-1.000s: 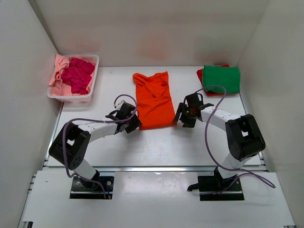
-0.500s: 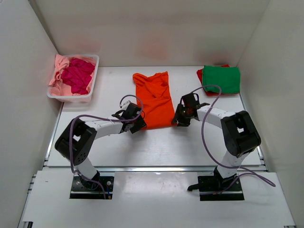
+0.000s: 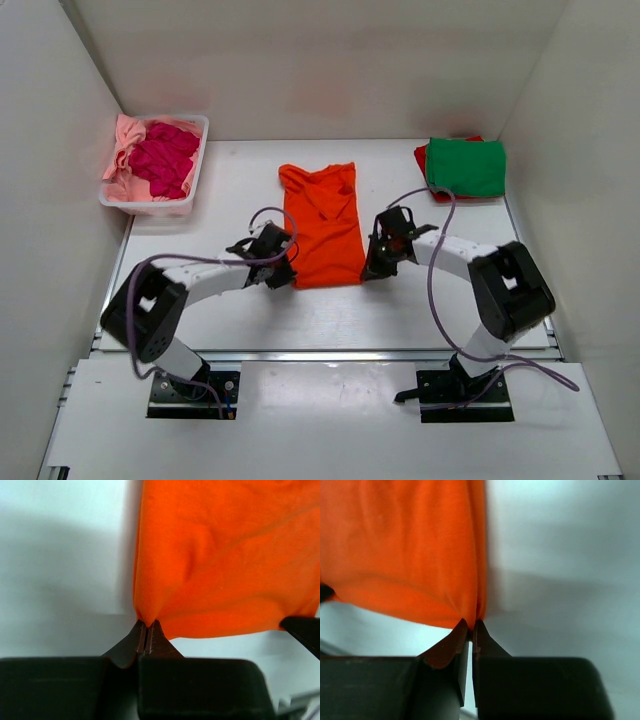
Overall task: Fold and stack the t-shirts
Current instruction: Grab one side of the 2/3 rectangular tshirt with both arms
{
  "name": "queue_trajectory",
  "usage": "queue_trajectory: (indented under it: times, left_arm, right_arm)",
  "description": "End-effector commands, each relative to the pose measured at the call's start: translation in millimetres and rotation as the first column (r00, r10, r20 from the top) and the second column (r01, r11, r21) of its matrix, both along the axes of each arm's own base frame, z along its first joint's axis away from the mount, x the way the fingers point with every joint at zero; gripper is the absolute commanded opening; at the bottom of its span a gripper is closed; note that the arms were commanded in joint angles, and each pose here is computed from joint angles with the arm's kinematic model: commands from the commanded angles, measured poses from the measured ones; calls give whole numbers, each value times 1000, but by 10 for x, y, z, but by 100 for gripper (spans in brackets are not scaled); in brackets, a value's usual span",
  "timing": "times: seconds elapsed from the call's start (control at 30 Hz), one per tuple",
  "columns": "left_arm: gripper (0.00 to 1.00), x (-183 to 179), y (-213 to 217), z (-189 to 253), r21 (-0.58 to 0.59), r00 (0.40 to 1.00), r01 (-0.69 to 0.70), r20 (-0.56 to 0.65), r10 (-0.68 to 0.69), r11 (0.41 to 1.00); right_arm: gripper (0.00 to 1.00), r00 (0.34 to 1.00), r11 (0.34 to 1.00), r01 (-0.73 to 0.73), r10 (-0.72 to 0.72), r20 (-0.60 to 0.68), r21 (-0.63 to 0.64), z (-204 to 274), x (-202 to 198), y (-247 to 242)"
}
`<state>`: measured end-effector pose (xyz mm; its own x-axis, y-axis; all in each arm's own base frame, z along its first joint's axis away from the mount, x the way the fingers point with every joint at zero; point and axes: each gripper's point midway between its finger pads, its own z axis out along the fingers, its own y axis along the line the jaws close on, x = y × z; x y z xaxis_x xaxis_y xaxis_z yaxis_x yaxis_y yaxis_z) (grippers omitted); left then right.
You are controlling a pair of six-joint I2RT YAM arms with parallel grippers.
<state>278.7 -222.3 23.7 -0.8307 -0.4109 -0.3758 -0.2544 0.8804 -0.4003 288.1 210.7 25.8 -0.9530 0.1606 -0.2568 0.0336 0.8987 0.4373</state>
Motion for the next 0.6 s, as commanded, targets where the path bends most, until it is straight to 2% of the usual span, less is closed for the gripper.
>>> queue_trajectory:
  times: [0.0,0.1,0.2,0.3,0.4,0.57]
  left_arm:
    - [0,-692,232,35,15,988,82,-134,-79,997]
    - [0,-1032,309,228,-32,987,84,-132,-87,996]
    - [0,-1385,277,329,-25,973,165,-161,-167,986]
    - [0,-1674,275,439,-47,958,205,-197,-210,978]
    - [0,-1639,276,630,-80,969,180,-159,-191,980]
    - [0,-1223,264,1028,-77,991,131,-22,-133,988]
  right_arm:
    - [0,987,989,-145,145,-70,9,146,-737,-28]
    - [0,974,978,-200,205,-101,56,228,-1255,10]
    - [0,953,970,-225,238,-186,89,229,-1761,-6]
    - [0,953,960,-243,263,-149,136,452,-1997,1]
    - [0,961,963,-218,240,-137,158,622,-2010,-84]
    - [0,981,977,-183,190,-51,112,839,-1863,-219]
